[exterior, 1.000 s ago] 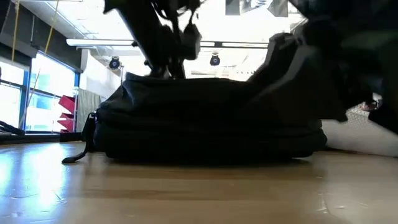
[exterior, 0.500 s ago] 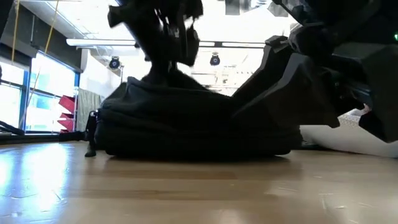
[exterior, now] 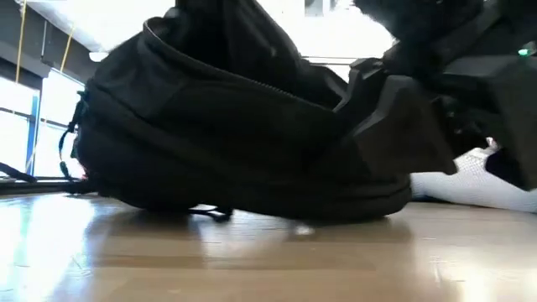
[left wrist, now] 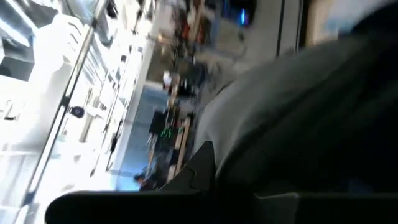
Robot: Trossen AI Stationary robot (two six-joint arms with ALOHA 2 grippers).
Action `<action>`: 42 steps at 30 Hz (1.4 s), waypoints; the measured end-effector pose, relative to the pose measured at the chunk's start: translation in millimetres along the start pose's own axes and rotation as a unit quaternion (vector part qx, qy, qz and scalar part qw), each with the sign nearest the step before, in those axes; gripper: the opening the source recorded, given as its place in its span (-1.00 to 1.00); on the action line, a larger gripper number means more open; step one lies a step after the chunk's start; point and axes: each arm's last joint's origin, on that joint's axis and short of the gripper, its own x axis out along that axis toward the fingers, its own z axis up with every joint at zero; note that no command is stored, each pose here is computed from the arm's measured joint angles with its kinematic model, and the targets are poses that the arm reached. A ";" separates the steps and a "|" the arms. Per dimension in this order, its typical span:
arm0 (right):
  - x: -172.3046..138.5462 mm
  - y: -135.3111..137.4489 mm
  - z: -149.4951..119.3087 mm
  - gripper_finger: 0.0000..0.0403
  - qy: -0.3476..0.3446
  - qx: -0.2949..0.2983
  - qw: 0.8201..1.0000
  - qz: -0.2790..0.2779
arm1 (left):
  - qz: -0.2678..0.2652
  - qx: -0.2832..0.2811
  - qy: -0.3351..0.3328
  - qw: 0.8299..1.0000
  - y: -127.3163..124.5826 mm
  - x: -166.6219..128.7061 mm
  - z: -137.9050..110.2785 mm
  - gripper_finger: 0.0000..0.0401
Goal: Unpack backpack
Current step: Remove the blue first aid kit from the black backpack
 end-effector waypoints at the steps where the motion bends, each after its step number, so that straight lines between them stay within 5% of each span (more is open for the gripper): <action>1: 2.6 -1.3 -0.9 -0.02 0.002 0.006 1.000 0.000 | -0.003 -0.012 -0.018 1.000 5.0 -5.8 3.6 -1.00; 7: 16.5 -3.6 -7.7 -0.02 0.007 0.017 1.000 0.000 | -0.020 -0.038 -0.098 0.994 15.7 -24.3 16.2 -1.00; 18: 18.9 -5.7 -9.4 -0.02 0.011 0.020 1.000 -0.001 | -0.045 -0.026 -0.130 0.990 -9.8 -22.9 26.5 -1.00; 26: 19.4 -5.7 -11.0 -0.02 0.013 0.043 0.999 -0.004 | -0.078 -0.071 -0.070 0.992 -28.9 5.5 12.8 -1.00; 34: 13.6 -8.9 -4.1 -0.02 0.013 0.079 0.996 0.028 | -0.136 -0.135 0.056 0.980 -63.5 36.5 -36.9 -0.98; 42: -10.9 -34.6 17.7 -0.02 0.032 0.144 0.987 0.062 | -0.200 -0.165 0.138 0.956 -85.0 48.7 -72.1 -0.57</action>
